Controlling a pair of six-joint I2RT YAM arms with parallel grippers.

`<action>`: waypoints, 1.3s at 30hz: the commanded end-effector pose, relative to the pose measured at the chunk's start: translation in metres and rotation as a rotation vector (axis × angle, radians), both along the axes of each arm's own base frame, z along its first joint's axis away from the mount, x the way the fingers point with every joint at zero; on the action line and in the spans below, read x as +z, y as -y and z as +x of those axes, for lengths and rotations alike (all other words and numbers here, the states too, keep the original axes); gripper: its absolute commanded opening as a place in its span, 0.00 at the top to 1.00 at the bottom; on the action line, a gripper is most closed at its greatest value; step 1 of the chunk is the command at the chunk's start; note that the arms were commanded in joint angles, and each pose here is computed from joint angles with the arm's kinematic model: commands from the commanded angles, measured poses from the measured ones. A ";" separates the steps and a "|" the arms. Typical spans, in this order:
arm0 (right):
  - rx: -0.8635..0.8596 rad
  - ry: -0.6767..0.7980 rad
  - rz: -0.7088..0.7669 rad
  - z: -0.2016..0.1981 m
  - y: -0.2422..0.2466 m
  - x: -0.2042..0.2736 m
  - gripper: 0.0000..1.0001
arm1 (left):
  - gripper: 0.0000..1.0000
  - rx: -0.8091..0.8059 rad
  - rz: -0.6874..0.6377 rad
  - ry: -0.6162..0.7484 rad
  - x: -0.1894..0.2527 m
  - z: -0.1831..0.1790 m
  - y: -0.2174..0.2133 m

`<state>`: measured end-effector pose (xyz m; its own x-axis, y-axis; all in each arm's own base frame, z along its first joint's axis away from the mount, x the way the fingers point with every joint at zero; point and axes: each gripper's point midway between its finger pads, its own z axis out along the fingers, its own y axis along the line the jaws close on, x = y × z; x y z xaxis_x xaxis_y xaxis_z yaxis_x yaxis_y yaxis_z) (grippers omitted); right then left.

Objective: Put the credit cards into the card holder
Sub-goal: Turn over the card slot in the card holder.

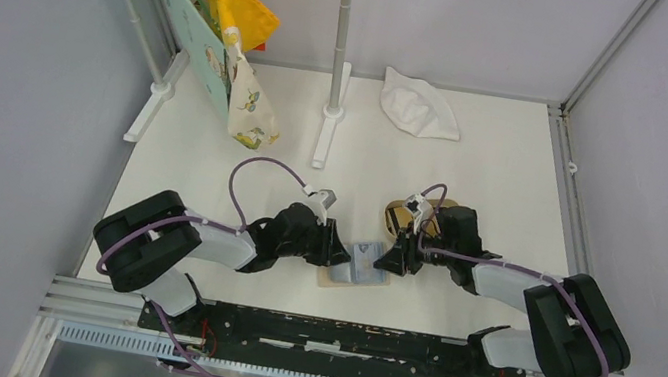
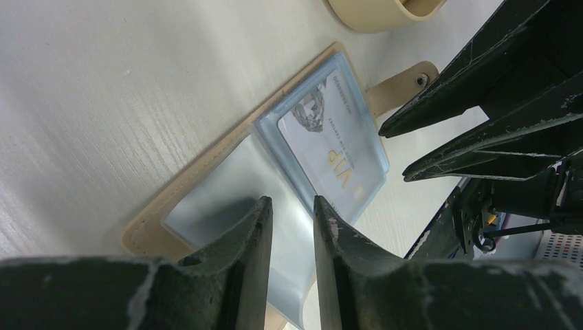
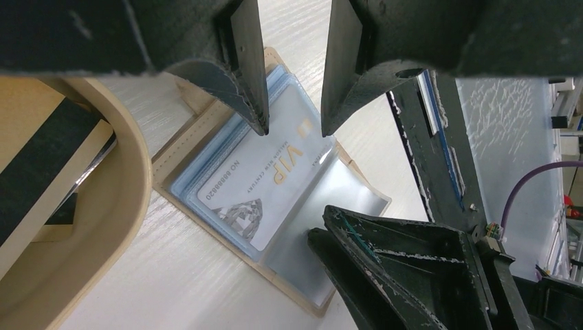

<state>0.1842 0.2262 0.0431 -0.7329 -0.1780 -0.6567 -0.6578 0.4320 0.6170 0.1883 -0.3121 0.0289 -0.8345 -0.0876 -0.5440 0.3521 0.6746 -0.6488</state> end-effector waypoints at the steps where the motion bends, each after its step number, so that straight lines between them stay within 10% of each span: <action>1: -0.009 0.035 0.028 0.012 -0.004 0.009 0.60 | 0.66 -0.021 -0.059 0.064 0.021 0.009 0.016; 39: 0.011 -0.081 0.082 0.005 -0.011 0.007 0.47 | 0.66 -0.048 -0.060 0.049 0.018 0.006 0.023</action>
